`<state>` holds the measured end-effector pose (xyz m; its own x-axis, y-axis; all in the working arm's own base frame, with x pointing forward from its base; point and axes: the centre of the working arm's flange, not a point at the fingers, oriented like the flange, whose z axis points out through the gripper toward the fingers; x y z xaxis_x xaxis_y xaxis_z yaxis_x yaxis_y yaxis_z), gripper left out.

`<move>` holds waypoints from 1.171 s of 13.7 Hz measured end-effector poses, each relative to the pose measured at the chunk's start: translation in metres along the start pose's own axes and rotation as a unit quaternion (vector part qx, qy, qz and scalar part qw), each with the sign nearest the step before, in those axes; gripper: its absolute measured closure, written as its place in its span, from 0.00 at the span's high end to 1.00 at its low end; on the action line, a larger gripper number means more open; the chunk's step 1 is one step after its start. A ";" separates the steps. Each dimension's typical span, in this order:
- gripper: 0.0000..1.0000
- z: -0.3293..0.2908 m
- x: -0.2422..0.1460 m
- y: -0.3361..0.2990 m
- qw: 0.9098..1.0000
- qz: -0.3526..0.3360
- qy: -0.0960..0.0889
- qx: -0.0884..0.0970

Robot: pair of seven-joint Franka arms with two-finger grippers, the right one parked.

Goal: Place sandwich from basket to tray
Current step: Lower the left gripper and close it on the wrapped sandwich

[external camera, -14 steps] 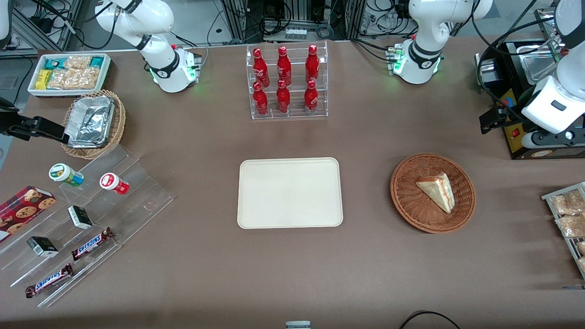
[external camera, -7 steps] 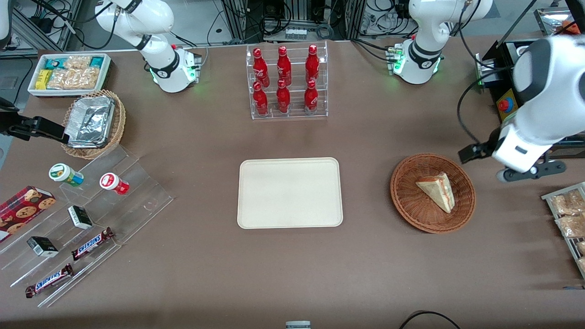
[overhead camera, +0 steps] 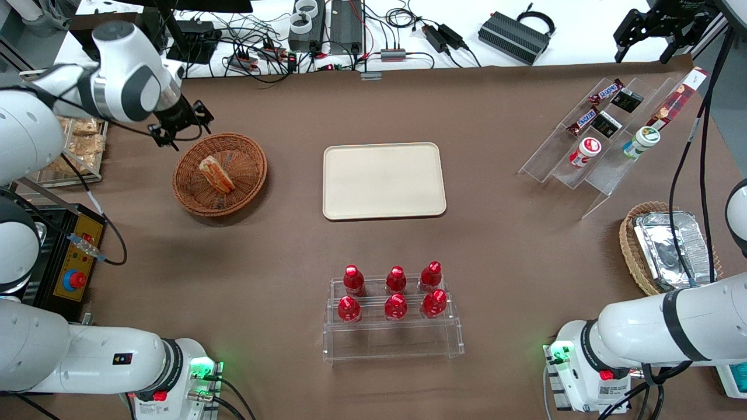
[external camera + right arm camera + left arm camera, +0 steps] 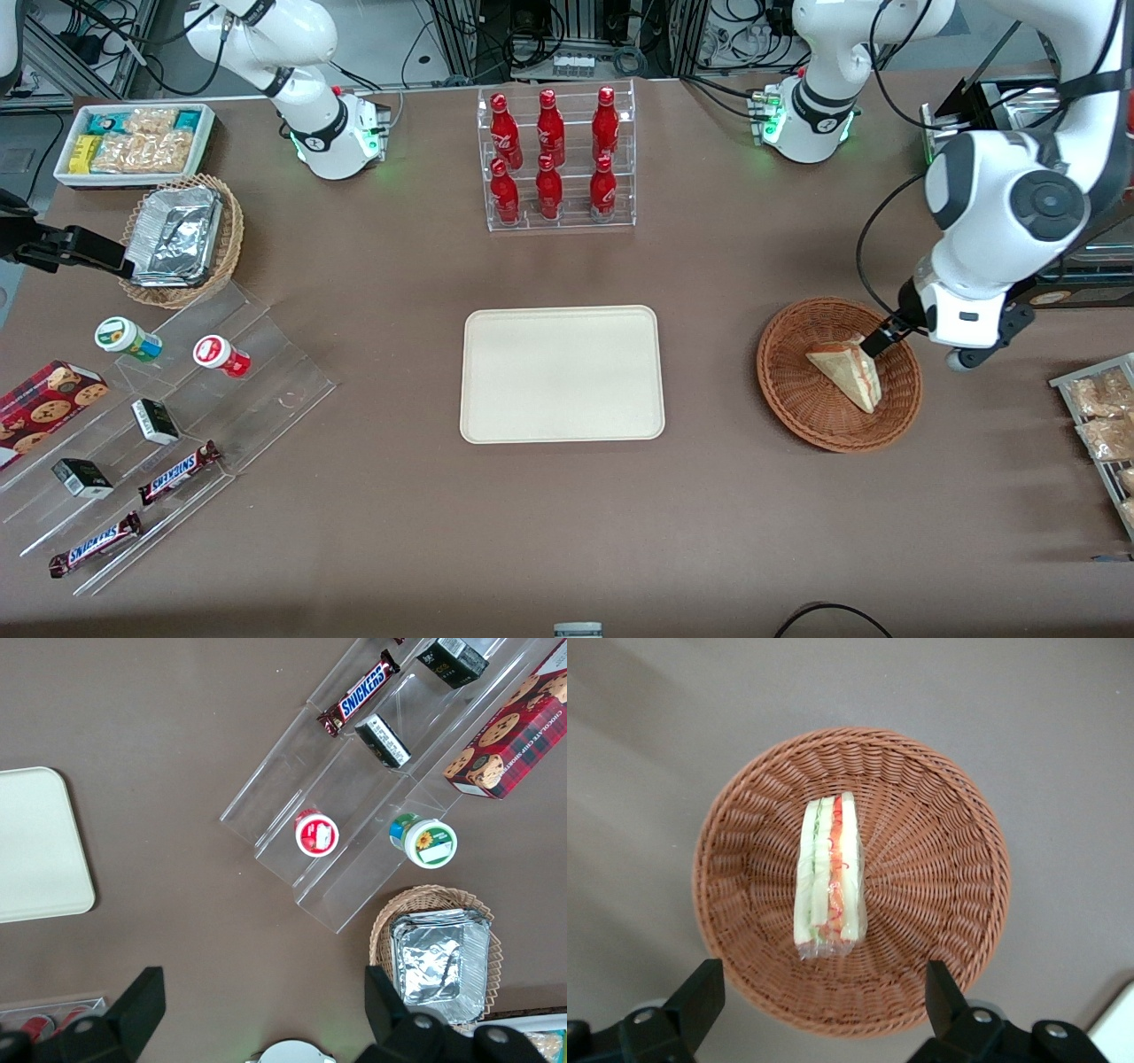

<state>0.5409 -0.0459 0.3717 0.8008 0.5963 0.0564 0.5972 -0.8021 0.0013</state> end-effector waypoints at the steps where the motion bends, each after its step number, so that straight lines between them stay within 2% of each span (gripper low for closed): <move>1: 1.00 0.013 -0.005 -0.004 1.000 -0.010 0.005 -0.006; 4: 1.00 0.038 -0.017 -0.012 0.998 -0.048 0.021 -0.025; 7: 1.00 0.057 -0.028 -0.019 0.997 -0.058 0.027 -0.034; 16: 1.00 0.107 -0.031 -0.019 0.997 -0.061 0.024 -0.037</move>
<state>0.5092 -0.0455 0.2629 0.7187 0.6884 0.0982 0.6832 -0.7253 0.0848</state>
